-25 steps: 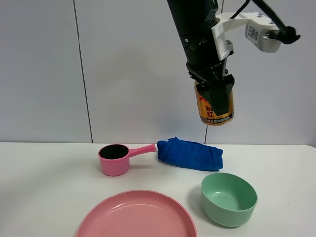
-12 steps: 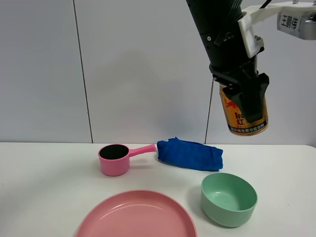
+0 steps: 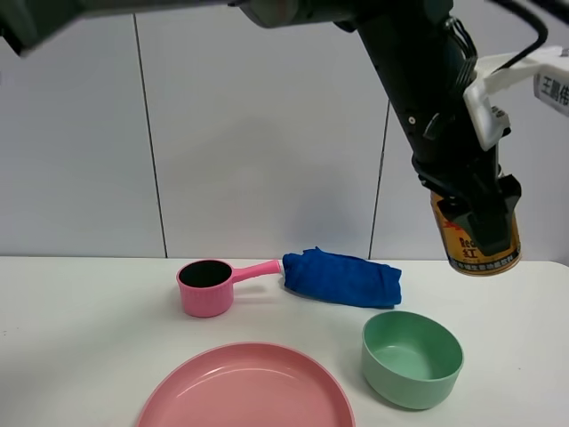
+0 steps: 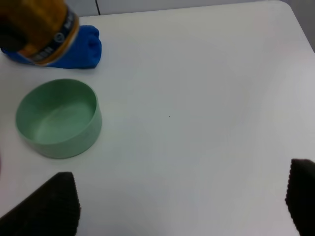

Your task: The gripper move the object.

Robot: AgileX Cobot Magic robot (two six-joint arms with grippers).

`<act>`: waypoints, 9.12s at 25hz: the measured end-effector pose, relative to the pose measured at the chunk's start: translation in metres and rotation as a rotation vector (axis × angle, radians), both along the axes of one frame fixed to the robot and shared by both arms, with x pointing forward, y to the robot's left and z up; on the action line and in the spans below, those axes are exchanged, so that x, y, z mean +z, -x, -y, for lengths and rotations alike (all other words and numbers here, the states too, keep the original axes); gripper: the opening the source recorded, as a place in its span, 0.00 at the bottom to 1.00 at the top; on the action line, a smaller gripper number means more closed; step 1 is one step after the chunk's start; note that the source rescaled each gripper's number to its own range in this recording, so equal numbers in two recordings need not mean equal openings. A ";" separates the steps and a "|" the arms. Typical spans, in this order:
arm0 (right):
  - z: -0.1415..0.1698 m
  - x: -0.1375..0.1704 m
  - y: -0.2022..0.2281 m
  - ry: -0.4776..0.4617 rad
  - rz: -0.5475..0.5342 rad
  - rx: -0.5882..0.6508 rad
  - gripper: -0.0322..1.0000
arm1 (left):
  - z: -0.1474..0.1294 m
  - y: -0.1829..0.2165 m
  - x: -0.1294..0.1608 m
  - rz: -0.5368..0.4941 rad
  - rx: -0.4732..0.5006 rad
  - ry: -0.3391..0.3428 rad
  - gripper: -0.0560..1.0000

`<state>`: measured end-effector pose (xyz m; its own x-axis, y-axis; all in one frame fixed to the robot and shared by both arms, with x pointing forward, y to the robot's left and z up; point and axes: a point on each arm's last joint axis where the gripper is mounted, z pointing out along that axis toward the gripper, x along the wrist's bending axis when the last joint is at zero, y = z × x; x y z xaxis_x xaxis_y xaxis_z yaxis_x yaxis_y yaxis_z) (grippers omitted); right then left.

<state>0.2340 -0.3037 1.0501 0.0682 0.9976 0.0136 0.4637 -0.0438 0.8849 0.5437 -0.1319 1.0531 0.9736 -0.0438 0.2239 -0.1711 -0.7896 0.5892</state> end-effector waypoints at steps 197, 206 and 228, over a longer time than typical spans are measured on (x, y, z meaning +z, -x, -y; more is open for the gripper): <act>0.000 0.000 0.000 0.000 0.000 0.000 1.00 | -0.168 0.049 0.180 -0.007 1.026 0.228 0.18; 0.000 0.000 0.000 0.000 0.000 0.000 1.00 | -0.304 0.058 0.125 -0.145 1.314 0.024 0.18; 0.000 0.000 0.000 0.000 0.000 0.000 1.00 | -0.427 0.296 0.048 0.016 1.596 0.402 0.35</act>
